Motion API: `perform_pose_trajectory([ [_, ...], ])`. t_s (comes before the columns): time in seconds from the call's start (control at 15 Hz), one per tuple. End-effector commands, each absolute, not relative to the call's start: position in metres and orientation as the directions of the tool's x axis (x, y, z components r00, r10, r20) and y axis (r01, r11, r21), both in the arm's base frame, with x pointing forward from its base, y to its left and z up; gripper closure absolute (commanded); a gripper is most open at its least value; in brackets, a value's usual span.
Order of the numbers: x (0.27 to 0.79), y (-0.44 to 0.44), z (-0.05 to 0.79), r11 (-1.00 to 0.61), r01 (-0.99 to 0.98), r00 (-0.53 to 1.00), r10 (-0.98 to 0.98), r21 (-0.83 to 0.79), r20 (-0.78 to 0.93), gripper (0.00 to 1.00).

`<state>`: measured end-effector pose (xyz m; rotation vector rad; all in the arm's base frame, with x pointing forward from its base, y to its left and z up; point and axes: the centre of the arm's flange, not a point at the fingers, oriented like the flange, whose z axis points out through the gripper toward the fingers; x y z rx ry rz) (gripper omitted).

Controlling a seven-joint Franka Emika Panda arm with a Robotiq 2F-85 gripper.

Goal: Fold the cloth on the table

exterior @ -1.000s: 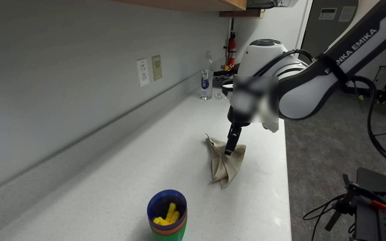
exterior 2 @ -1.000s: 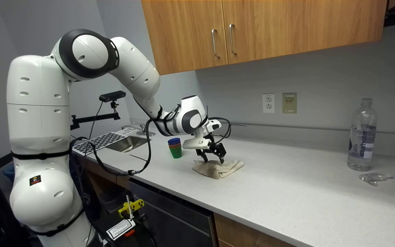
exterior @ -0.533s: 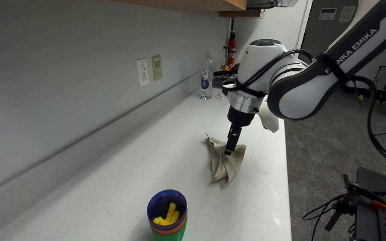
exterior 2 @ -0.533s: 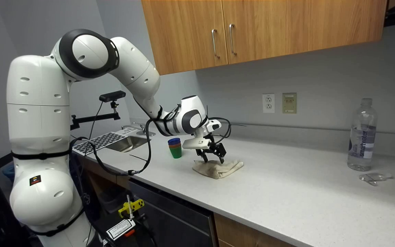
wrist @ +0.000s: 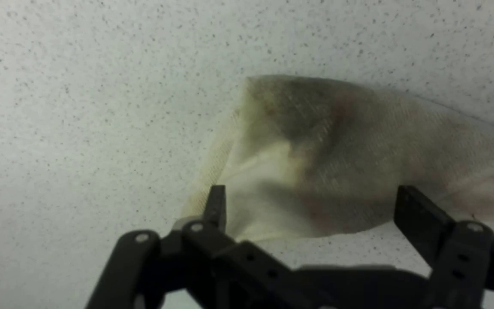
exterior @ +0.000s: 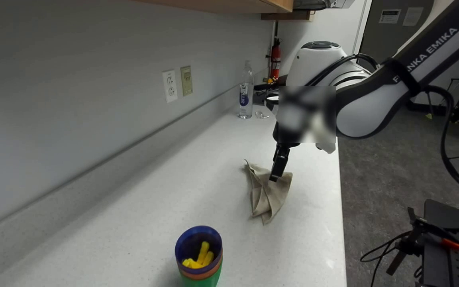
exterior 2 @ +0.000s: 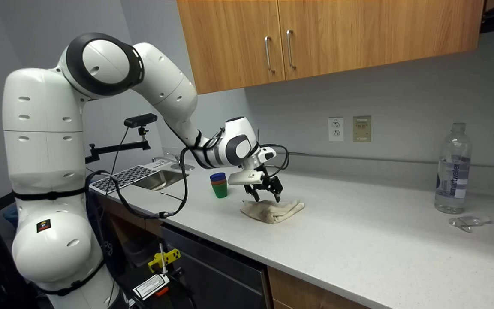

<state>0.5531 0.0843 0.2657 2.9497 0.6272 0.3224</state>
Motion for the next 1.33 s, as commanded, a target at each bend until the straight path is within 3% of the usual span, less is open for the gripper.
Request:
perform_pose_trajectory([
  [0.0, 0.529, 0.08, 0.304, -0.887, 0.437, 0.868, 0.459, 0.151, 0.189, 0.0],
  [0.4, 0.508, 0.089, 0.336, -0.87, 0.476, 0.839, 0.493, 0.13, 0.231, 0.0],
  [0.47, 0.525, 0.095, 0.318, -0.879, 0.452, 0.849, 0.476, 0.152, 0.23, 0.0],
  [1.27, 0.515, 0.097, 0.323, -0.875, 0.462, 0.843, 0.484, 0.143, 0.234, 0.0],
])
